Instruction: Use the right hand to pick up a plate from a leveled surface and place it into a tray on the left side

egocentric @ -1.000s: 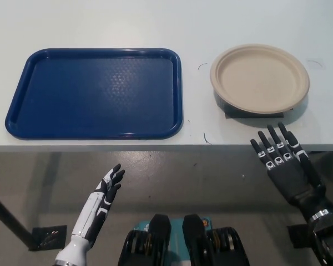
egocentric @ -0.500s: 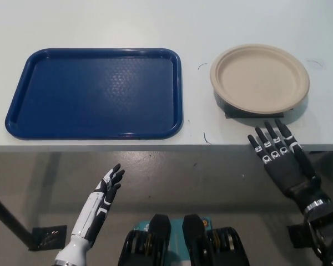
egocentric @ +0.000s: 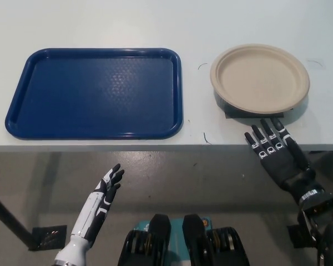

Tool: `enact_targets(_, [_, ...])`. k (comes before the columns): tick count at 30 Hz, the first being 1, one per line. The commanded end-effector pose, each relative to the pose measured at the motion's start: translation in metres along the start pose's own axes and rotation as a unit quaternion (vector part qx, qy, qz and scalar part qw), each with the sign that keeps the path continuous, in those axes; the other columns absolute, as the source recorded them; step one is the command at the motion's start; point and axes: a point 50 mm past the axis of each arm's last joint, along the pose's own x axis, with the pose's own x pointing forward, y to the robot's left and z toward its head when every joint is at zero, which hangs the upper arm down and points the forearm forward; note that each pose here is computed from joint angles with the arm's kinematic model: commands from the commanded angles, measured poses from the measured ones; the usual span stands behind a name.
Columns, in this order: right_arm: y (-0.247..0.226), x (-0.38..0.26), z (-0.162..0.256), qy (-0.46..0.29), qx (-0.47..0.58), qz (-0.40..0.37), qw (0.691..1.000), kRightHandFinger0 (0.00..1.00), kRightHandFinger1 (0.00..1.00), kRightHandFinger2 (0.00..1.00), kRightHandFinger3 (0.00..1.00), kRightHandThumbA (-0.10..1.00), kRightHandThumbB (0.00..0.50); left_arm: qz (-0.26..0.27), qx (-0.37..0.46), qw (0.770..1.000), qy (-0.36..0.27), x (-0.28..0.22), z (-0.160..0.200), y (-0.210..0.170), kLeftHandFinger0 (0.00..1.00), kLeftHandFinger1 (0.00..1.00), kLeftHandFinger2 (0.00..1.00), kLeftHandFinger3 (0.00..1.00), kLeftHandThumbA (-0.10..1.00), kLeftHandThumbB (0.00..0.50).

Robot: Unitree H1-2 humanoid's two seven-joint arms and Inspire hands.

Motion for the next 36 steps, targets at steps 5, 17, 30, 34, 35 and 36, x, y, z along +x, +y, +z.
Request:
enact_targets(5, [0.017,0.020,0.004,-0.002,-0.022,-0.009,1.000,1.00,1.00,1.00,1.00,1.00,0.323,0.000,0.015,0.999,-0.040,0.009,0.012,0.011,1.00,1.00,1.00,1.00,1.00,0.134])
enact_targets(17, [0.019,0.035,0.007,-0.007,-0.027,-0.015,1.000,1.00,1.00,1.00,1.00,1.00,0.337,-0.001,0.011,0.999,-0.041,0.007,0.011,0.010,1.00,1.00,1.00,1.00,1.00,0.136])
enact_targets(30, [0.034,0.052,0.013,-0.017,-0.041,-0.006,0.999,1.00,1.00,1.00,1.00,1.00,0.362,-0.001,0.012,0.999,-0.043,0.008,0.011,0.010,1.00,1.00,1.00,1.00,1.00,0.139])
enact_targets(34, [0.040,0.058,0.016,-0.011,-0.054,-0.020,0.998,1.00,1.00,1.00,1.00,1.00,0.351,-0.001,0.013,0.999,-0.042,0.008,0.011,0.011,1.00,1.00,1.00,1.00,1.00,0.142])
enact_targets(35, [0.041,0.061,0.018,-0.010,-0.059,-0.047,0.997,1.00,1.00,1.00,1.00,1.00,0.289,-0.001,0.013,0.999,-0.042,0.008,0.011,0.011,1.00,1.00,1.00,1.00,1.00,0.141])
enact_targets(36, [0.042,0.062,0.020,-0.011,-0.062,-0.059,0.996,1.00,1.00,1.00,1.00,1.00,0.290,-0.001,0.013,0.999,-0.042,0.008,0.011,0.011,1.00,1.00,1.00,1.00,1.00,0.140])
